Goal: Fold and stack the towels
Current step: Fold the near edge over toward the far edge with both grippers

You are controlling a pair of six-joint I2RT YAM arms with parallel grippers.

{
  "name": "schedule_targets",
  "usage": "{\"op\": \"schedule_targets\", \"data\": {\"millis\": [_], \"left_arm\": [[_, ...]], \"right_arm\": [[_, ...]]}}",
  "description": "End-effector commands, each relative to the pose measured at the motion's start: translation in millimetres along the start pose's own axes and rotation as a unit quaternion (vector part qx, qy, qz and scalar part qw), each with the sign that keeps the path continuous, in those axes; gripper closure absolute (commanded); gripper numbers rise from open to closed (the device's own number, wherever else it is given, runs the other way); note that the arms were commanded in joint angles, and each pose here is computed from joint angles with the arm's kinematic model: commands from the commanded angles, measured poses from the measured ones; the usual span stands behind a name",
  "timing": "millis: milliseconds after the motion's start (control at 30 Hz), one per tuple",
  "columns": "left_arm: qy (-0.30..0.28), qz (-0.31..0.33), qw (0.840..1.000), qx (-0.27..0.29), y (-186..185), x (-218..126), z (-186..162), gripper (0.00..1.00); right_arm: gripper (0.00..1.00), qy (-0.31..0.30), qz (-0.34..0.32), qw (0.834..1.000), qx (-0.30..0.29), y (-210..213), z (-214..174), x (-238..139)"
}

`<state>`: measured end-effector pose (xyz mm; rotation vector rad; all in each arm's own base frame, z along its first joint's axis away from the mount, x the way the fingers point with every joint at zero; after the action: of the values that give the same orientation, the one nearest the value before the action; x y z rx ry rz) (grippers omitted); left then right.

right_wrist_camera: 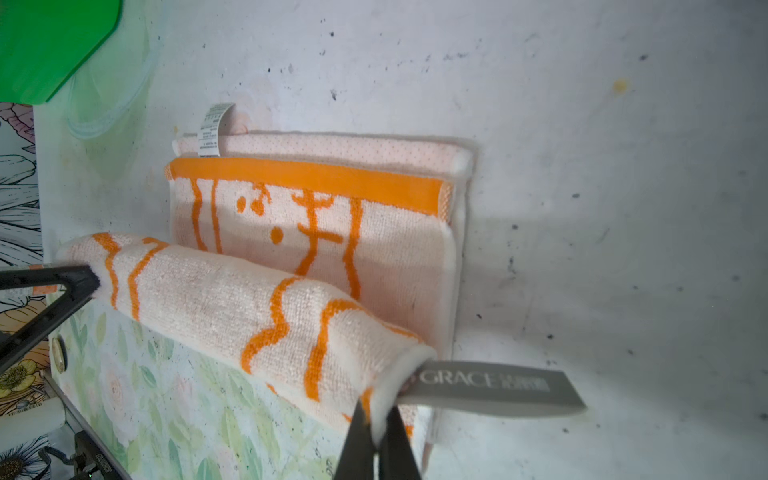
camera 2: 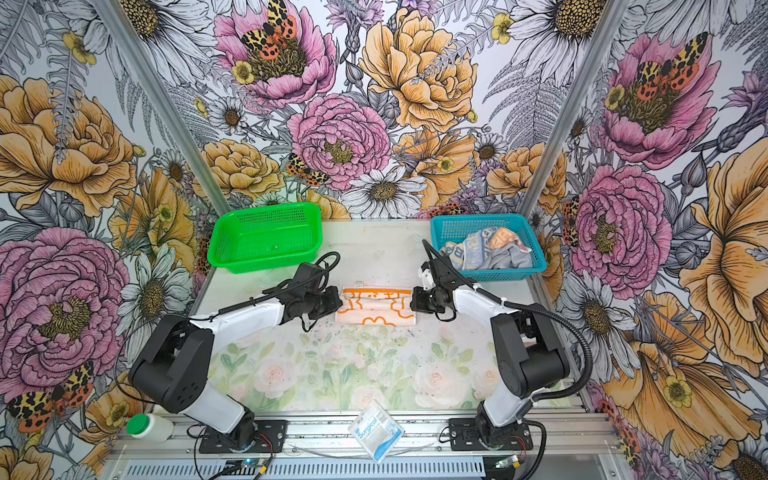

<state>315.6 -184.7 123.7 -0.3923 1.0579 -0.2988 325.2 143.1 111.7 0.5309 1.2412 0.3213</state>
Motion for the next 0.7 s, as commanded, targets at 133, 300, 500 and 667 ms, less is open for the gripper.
{"op": "schedule_targets", "data": {"millis": [133, 300, 500, 667], "left_arm": [[-0.017, -0.020, 1.000, 0.013, -2, 9, 29, 0.94], [-0.022, -0.036, 0.999, 0.030, -9, 14, 47, 0.80], [-0.060, -0.031, 0.996, 0.054, -15, 2, 65, 0.69], [-0.080, 0.000, 0.994, 0.068, -5, -7, 57, 0.65]], "right_arm": [[1.00, -0.014, -0.002, 1.000, -0.014, -1, 21, 7], [0.87, -0.025, -0.001, 0.999, -0.025, 2, 30, 5], [0.54, -0.056, 0.016, 0.996, -0.061, 19, 38, -16], [0.53, -0.058, 0.001, 0.996, -0.061, 10, 28, -19]]}}
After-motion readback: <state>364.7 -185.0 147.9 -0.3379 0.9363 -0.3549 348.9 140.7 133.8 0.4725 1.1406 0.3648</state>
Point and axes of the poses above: each gripper's point midway between its finger pads, its own x axis out along the fingers, its own y axis along the line the jaws close on, z = x × y, the point moved 6 cm from there along -x, back along the fingers, and after that the axes turned 10 degrees about x, right-handed, at the moved point
